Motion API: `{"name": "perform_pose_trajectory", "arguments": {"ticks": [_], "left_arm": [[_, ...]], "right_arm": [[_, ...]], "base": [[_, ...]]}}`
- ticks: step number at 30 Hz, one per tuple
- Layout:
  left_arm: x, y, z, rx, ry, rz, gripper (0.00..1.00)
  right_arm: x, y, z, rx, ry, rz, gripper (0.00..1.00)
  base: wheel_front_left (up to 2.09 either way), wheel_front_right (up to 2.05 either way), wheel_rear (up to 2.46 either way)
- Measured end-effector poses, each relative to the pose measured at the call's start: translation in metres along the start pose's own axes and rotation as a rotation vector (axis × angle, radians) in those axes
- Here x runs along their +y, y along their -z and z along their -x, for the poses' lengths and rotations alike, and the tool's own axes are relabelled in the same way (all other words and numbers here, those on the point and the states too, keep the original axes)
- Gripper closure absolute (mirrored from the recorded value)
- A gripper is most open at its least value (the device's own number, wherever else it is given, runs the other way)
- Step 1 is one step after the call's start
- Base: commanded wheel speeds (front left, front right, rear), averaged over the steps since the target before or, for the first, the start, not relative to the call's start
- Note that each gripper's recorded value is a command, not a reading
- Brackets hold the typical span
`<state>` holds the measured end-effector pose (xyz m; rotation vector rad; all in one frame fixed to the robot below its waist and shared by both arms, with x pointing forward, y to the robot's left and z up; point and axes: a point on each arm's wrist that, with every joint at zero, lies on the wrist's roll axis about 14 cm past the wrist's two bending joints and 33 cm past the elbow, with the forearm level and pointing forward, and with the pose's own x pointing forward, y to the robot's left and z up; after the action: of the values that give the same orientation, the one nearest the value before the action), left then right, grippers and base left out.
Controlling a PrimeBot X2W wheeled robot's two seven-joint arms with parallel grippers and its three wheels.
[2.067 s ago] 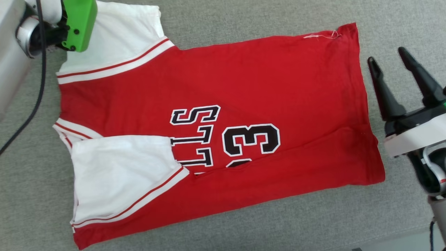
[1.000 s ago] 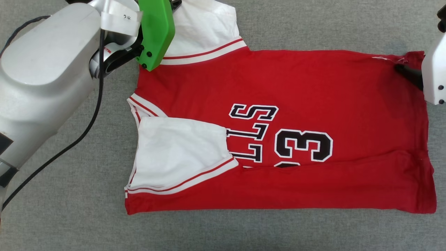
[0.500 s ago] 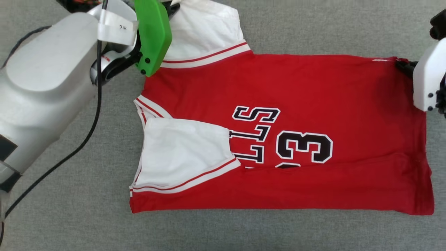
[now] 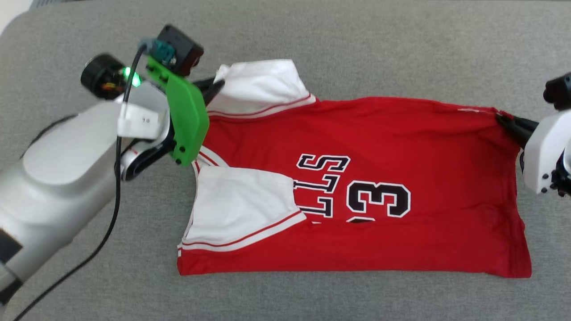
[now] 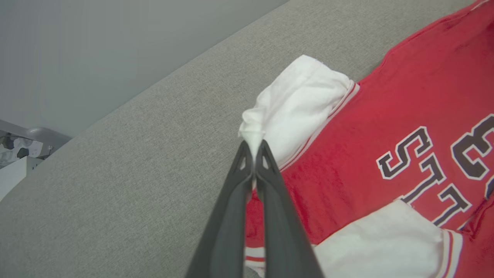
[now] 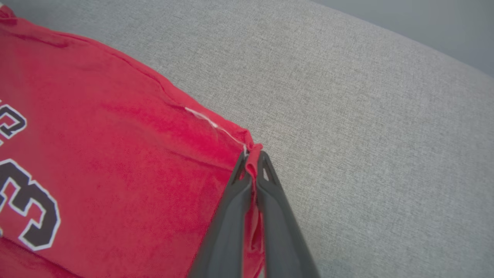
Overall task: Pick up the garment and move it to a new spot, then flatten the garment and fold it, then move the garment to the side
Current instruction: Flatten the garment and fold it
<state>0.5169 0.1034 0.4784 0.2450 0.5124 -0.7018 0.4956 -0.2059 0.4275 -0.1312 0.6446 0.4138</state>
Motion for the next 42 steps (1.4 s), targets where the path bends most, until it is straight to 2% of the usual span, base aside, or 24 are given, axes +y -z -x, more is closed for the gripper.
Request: {"name": "perform_pose_trajectory", "arguments": {"ticks": [11,21,33,34,35,36,42], "left_arm": [[-0.043,0.045,0.049,0.022,-0.01,0.08,1.0],[-0.085,0.094,0.08,0.072,-0.008,0.205,1.0],[-0.099,0.144,0.079,0.162,-0.02,0.314,1.0],[-0.099,0.147,0.077,0.164,-0.023,0.321,1.0],[-0.098,0.148,0.075,0.162,-0.029,0.324,0.65],[-0.096,0.148,0.073,0.151,-0.038,0.323,0.0],[-0.074,0.126,0.076,-0.005,-0.148,0.313,0.0]], "right_arm": [[0.019,0.018,0.045,-0.079,-0.014,-0.004,1.0],[0.034,0.045,0.076,-0.105,-0.021,-0.064,1.0],[0.06,0.104,0.076,0.028,-0.046,-0.193,1.0],[0.061,0.108,0.075,0.037,-0.044,-0.202,0.96],[0.061,0.109,0.073,0.04,-0.041,-0.211,0.59],[0.06,0.109,0.073,0.036,-0.038,-0.219,0.0],[0.057,0.085,0.078,-0.057,-0.024,-0.252,0.0]], "base": [[0.0,0.0,0.0],[0.0,0.0,0.0],[0.0,0.0,0.0],[0.0,0.0,0.0],[0.0,0.0,0.0],[0.0,0.0,0.0],[0.0,0.0,0.0]]}}
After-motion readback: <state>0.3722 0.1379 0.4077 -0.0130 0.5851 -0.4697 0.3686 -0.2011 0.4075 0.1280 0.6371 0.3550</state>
